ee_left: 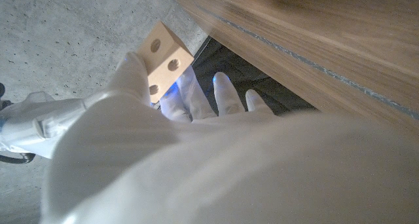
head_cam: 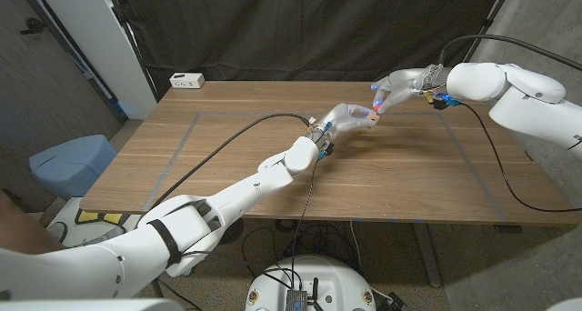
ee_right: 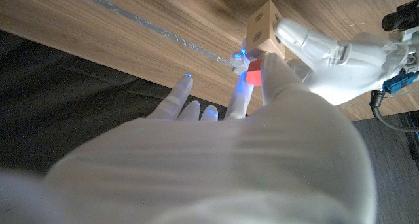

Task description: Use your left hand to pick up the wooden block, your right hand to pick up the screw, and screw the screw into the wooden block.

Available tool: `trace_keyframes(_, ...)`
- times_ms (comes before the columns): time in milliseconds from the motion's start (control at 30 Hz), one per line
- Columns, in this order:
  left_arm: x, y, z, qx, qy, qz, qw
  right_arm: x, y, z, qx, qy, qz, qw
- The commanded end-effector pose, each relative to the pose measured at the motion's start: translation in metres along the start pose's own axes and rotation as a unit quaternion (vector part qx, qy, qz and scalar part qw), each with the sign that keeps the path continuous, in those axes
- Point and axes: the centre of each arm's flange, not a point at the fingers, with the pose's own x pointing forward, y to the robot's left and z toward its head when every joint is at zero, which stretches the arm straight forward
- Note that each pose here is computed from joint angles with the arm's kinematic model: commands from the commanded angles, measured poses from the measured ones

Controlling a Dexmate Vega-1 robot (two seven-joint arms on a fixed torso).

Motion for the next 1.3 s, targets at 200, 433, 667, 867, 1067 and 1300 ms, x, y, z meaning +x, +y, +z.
trace_keyframes(200,0.001,0.0,0.0,0.0,0.001,0.001,1.0,0.001,0.0,0.0,0.004,-0.001,-0.007,1.0)
trace_keyframes(433,0.001,0.001,0.0,0.001,0.0,0.001,1.0,0.002,0.003,0.001,0.006,0.0,-0.008,1.0)
trace_keyframes(667,0.0,0.001,-0.001,0.001,0.001,0.002,1.0,0.003,0.006,0.001,0.007,0.003,-0.008,0.9999)
trace_keyframes(867,-0.001,0.001,-0.001,0.001,0.002,0.003,1.0,0.004,0.009,0.003,0.002,0.008,-0.011,0.9999)
trace_keyframes(1067,-0.002,0.001,-0.001,0.001,0.001,0.004,1.0,0.004,0.011,0.005,-0.006,0.012,-0.014,0.9998)
trace_keyframes(1300,-0.003,0.001,-0.001,0.001,0.001,0.004,1.0,0.004,0.012,0.007,-0.007,0.014,-0.021,0.9997)
